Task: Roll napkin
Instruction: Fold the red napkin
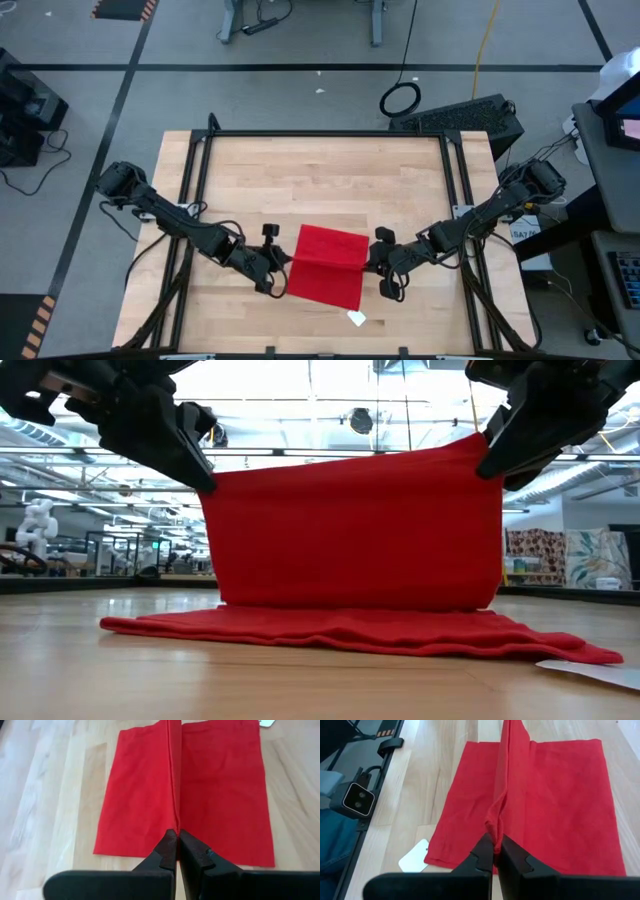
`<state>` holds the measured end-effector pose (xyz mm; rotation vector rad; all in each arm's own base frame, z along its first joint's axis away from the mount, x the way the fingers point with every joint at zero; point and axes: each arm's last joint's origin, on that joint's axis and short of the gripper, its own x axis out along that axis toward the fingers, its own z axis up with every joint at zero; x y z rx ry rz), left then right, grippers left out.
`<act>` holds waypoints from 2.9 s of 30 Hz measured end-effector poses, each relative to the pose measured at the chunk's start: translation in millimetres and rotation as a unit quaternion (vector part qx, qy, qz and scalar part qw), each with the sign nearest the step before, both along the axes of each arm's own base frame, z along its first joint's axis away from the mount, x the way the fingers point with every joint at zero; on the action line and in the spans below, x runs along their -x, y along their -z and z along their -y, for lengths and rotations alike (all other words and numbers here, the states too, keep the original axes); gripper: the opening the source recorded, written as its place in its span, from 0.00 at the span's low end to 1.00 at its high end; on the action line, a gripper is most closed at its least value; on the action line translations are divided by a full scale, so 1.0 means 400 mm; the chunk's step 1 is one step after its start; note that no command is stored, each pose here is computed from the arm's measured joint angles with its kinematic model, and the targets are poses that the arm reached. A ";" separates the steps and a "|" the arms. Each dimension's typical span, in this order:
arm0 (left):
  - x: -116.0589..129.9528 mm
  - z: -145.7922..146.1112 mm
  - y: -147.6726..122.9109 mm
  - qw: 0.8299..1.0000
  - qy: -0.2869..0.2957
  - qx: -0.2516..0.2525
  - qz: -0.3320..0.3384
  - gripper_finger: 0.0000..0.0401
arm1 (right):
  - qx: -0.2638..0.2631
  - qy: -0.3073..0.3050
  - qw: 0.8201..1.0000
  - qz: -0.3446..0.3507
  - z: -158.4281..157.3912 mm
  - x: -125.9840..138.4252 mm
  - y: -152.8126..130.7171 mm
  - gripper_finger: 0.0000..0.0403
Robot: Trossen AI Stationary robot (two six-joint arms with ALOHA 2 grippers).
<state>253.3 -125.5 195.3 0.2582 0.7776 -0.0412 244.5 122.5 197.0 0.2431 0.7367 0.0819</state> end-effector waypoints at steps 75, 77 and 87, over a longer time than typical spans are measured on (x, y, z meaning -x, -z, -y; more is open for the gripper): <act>0.015 -0.007 -0.013 1.000 0.008 0.003 -0.012 0.03 | -0.045 -0.009 0.999 0.015 -0.016 -0.002 -0.011 0.01; 0.015 -0.006 -0.013 1.000 0.010 0.007 -0.014 0.03 | -0.046 -0.010 0.999 0.015 -0.021 -0.004 -0.006 0.01; 0.014 -0.005 -0.007 1.000 0.011 0.005 -0.020 0.03 | -0.042 -0.022 0.999 0.001 -0.044 -0.023 0.040 0.01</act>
